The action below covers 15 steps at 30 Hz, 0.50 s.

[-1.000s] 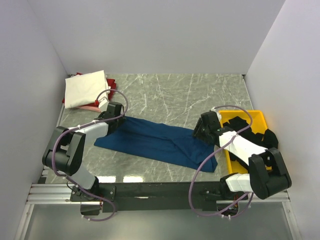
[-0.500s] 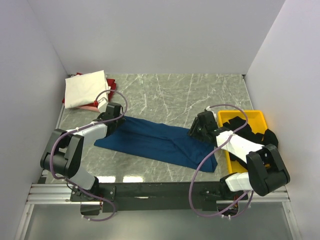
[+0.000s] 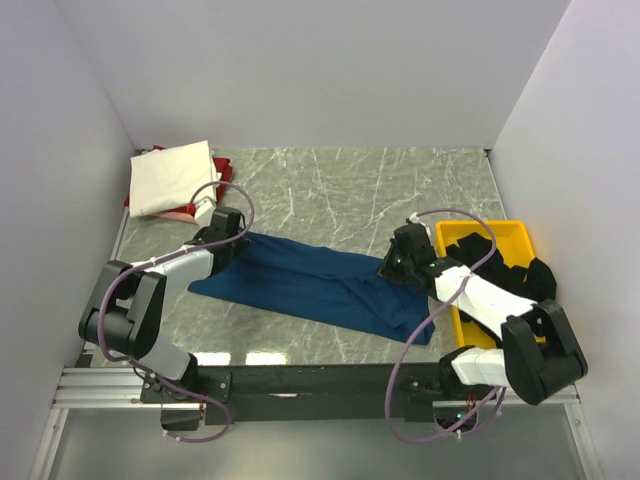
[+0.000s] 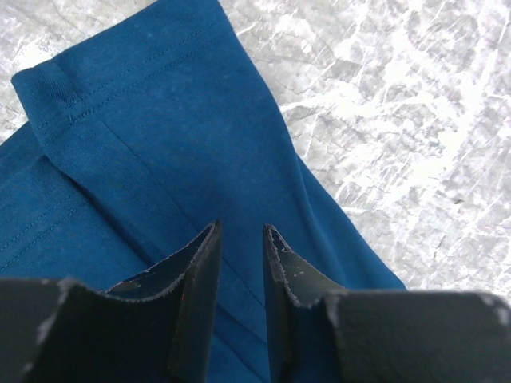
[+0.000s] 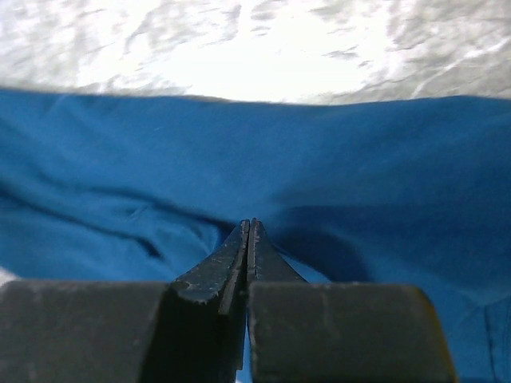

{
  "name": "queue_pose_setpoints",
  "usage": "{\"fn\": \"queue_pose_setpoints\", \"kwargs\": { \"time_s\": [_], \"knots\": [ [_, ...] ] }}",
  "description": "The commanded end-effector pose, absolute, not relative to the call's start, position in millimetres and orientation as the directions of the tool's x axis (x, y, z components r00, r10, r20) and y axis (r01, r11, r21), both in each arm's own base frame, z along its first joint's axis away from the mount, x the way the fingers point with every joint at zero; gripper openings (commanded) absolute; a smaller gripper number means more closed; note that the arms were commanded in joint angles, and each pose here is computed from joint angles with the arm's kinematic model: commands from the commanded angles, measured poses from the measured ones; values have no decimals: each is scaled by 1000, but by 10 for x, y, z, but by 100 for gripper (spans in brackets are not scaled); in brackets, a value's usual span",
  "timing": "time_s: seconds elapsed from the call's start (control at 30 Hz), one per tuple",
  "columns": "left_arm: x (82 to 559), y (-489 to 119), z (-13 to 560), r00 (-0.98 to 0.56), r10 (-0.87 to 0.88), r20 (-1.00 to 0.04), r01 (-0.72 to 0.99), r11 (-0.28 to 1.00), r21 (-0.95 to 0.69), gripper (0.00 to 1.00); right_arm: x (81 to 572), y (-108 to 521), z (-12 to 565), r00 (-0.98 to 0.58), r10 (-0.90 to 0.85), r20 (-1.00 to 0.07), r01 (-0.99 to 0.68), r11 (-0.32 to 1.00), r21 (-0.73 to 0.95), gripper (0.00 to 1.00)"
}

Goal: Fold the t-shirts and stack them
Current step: Fold the tshirt

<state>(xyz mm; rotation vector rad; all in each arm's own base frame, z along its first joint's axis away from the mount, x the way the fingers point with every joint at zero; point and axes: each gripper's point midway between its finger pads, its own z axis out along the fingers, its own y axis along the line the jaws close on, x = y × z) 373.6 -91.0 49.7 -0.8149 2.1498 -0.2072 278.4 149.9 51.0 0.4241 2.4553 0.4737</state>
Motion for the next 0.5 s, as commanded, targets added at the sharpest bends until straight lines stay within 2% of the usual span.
{"fn": "queue_pose_setpoints", "kwargs": {
  "time_s": [0.0, 0.47],
  "knots": [
    [3761, -932, 645, -444, -613, -653, -451, 783, -428, 32, 2688, 1633, 690, -775, 387, -500, 129, 871, 475, 1],
    [3709, -916, 646, -441, -617, -651, -452, 780, -432, 32, 2241, 2263, 888, -824, 314, -471, 2, 833, 553, 0]
  ]
}}
